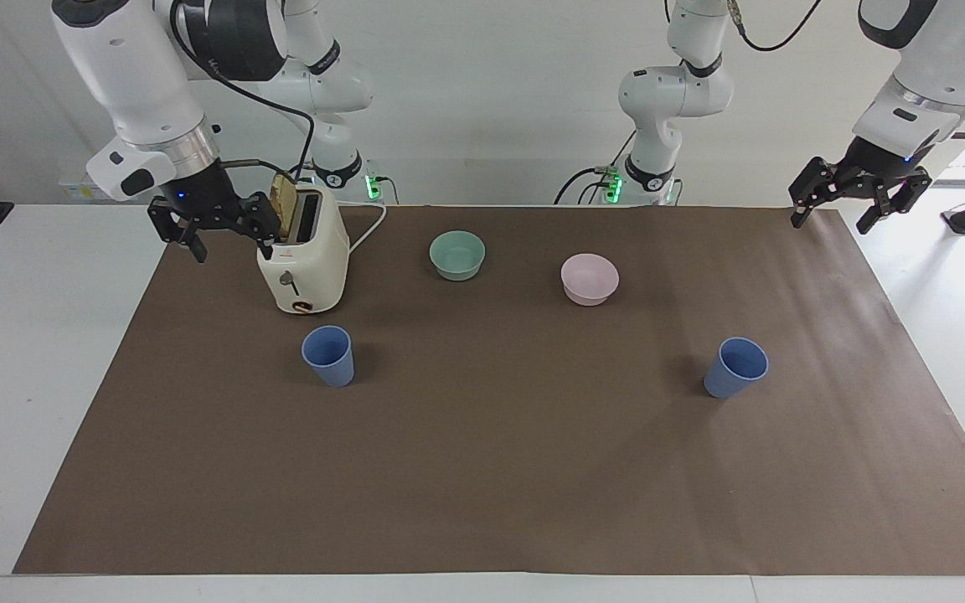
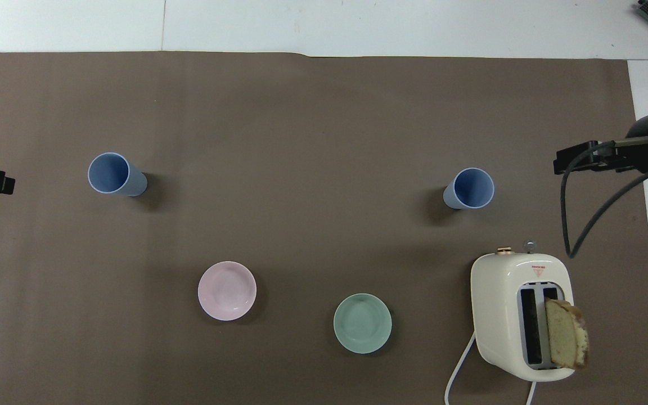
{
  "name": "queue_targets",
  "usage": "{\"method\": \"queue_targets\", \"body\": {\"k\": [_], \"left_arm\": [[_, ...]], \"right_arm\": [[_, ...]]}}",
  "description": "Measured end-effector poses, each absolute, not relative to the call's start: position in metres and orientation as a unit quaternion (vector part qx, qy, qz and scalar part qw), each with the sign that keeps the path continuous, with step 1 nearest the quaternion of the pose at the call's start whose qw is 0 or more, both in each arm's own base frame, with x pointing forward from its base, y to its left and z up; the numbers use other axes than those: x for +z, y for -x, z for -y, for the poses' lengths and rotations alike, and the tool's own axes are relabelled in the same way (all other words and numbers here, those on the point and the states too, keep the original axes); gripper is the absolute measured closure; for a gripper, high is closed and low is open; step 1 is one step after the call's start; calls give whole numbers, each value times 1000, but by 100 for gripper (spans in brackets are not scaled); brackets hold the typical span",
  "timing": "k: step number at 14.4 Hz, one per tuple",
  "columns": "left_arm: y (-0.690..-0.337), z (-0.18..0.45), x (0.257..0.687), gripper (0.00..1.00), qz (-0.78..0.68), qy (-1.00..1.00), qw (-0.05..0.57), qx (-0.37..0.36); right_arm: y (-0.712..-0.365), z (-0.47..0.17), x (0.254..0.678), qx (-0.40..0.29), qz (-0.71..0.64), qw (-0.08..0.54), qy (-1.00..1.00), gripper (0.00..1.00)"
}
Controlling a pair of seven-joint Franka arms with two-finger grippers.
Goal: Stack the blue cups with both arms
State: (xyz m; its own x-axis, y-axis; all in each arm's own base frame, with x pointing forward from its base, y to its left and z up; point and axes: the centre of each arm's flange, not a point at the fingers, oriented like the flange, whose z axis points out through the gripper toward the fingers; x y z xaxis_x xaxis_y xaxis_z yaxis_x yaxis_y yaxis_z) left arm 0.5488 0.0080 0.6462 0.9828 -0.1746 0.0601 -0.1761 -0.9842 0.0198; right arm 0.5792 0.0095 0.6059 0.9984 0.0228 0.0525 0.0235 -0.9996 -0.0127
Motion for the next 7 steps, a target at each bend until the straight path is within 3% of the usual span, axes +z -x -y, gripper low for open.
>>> {"method": "queue_targets", "body": {"k": [7], "left_arm": [[-556, -6, 645, 0, 89, -995, 11, 45]], "right_arm": [[-579, -9, 606, -26, 12, 7, 1000, 0]]}}
